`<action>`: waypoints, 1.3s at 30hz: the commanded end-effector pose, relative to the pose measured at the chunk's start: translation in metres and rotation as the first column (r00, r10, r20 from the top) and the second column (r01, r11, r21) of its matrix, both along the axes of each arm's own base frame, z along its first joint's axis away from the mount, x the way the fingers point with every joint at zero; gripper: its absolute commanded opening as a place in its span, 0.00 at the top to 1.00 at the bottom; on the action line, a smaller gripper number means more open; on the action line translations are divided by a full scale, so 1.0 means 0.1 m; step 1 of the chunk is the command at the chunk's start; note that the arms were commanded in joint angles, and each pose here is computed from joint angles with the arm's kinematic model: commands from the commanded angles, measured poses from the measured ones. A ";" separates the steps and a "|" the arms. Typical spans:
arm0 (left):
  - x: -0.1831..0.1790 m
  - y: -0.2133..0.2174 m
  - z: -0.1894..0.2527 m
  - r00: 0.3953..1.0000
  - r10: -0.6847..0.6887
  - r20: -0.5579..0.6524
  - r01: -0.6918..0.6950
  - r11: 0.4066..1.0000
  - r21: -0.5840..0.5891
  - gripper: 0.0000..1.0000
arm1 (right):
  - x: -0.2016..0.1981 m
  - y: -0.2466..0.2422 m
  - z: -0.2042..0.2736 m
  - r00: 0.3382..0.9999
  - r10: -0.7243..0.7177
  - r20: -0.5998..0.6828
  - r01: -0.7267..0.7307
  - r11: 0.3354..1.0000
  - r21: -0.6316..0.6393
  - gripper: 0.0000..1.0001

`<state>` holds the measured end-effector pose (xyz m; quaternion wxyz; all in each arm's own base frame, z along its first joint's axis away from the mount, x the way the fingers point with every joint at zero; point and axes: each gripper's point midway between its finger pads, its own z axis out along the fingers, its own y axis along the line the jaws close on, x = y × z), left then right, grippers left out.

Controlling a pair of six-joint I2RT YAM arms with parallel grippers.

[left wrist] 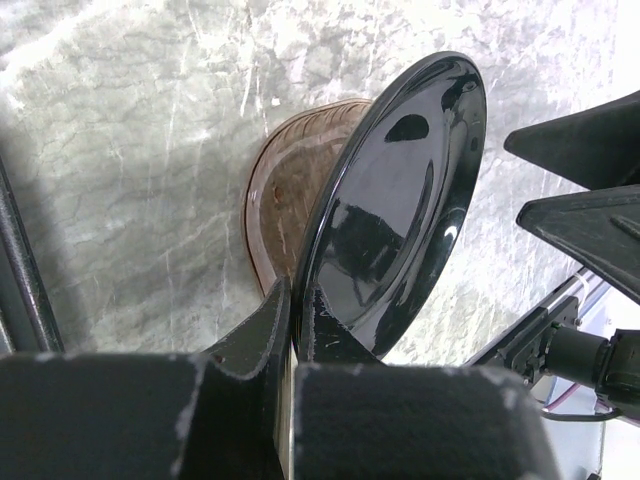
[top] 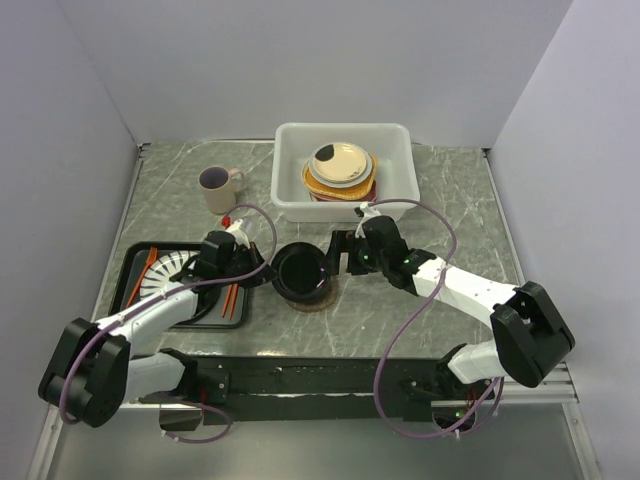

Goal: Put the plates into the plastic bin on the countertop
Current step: Pick up the plate at the center of the board.

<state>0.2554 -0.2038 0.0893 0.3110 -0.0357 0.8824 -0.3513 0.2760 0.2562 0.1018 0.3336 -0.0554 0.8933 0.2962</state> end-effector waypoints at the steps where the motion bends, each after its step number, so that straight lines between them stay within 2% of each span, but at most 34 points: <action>1: 0.08 -0.08 0.30 0.996 -0.013 0.089 0.018 0.998 -0.053 0.99 | 0.03 0.07 0.12 0.999 0.023 0.038 -0.025 0.998 0.049 0.00; 6: 0.06 -0.14 0.38 0.992 -0.042 0.115 0.053 0.995 -0.089 0.99 | -0.01 0.12 0.12 0.998 0.053 0.032 -0.056 0.996 0.072 0.01; 9: 0.04 -0.18 0.43 0.989 -0.059 0.132 0.075 0.991 -0.114 0.99 | -0.04 0.17 0.13 0.996 0.080 0.031 -0.083 0.992 0.095 0.05; 12: 0.02 -0.21 0.47 0.986 -0.078 0.145 0.098 0.986 -0.134 0.99 | -0.06 0.22 0.15 0.994 0.103 0.033 -0.106 0.987 0.120 0.18; 13: 0.01 -0.22 0.47 0.986 -0.080 0.147 0.101 0.985 -0.140 0.99 | -0.08 0.24 0.15 0.994 0.111 0.026 -0.113 0.986 0.126 0.25; 19: -0.01 -0.26 0.52 0.981 -0.104 0.163 0.131 0.978 -0.162 0.99 | -0.09 0.34 0.12 0.989 0.148 0.001 -0.146 0.976 0.160 0.46; 22: -0.02 -0.26 0.54 0.980 -0.108 0.168 0.136 0.977 -0.164 0.99 | -0.11 0.38 0.14 0.986 0.169 0.002 -0.167 0.970 0.179 0.64; 25: -0.02 -0.25 0.53 0.980 -0.107 0.167 0.133 0.978 -0.158 0.99 | -0.11 0.39 0.16 0.985 0.172 0.010 -0.171 0.968 0.184 0.92; 27: -0.02 -0.24 0.53 0.980 -0.106 0.167 0.132 0.979 -0.154 0.99 | -0.11 0.38 0.19 0.985 0.169 0.019 -0.170 0.968 0.187 1.00; 37: 0.01 -0.22 0.52 0.982 -0.092 0.166 0.115 0.984 -0.138 0.99 | -0.11 0.36 0.18 0.986 0.163 0.023 -0.165 0.970 0.177 1.00; 39: 0.03 -0.21 0.54 0.982 -0.083 0.170 0.106 0.986 -0.131 0.96 | -0.10 0.35 0.20 0.987 0.159 0.027 -0.161 0.971 0.178 1.00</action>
